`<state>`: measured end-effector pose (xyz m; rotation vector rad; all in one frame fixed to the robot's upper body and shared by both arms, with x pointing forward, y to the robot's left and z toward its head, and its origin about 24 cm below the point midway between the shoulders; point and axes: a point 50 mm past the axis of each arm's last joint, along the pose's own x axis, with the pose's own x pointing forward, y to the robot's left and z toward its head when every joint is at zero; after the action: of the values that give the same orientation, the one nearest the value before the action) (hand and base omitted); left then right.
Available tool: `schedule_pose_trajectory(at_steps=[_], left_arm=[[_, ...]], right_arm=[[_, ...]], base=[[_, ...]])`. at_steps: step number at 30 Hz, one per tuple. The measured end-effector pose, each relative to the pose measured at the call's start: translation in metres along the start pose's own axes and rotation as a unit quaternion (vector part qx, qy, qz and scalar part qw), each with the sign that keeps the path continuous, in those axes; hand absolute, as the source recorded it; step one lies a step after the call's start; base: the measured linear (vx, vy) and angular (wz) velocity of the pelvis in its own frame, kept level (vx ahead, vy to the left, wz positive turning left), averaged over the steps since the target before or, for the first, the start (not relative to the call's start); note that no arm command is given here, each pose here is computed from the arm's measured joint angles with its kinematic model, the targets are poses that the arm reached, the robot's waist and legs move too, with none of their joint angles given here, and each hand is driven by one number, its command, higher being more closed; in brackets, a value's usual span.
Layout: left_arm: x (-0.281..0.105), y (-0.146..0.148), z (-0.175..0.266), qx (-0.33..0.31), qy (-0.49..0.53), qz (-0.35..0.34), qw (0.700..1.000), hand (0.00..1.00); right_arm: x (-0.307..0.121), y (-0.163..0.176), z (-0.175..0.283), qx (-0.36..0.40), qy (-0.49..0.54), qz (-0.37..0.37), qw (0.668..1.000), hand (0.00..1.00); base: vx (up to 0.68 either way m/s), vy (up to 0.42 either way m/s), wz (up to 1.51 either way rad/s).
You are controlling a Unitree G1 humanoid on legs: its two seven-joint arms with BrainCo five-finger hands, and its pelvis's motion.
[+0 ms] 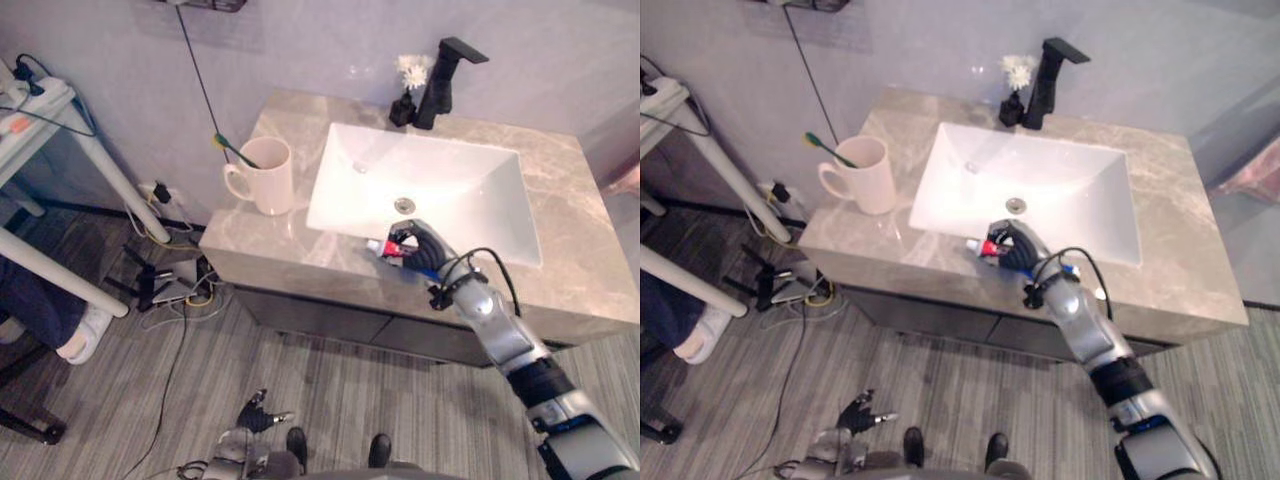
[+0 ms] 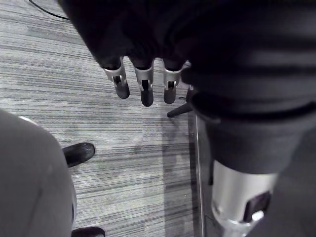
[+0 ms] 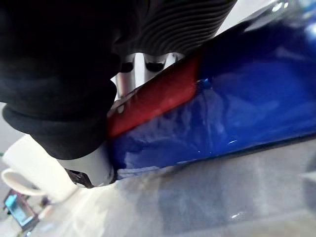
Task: Organize washtable
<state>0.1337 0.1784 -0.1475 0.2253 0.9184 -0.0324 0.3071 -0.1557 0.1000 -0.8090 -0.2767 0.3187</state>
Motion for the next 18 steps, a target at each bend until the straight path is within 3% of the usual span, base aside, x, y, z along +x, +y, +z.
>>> schedule_pose_trajectory(at_steps=[5, 18], left_arm=[[0.000, 0.002, -0.002, -0.007, 0.003, 0.006, 1.000, 0.00], [-0.010, 0.024, -0.026, -0.101, 0.037, 0.093, 0.990, 0.00]], right_arm=[[-0.013, 0.008, 0.009, 0.025, -0.018, -0.010, 0.999, 1.00], [-0.025, -0.003, 0.051, 0.098, -0.122, -0.105, 0.982, 1.00]], base=[[-0.02, -0.007, 0.00], [-0.06, -0.015, 0.00]])
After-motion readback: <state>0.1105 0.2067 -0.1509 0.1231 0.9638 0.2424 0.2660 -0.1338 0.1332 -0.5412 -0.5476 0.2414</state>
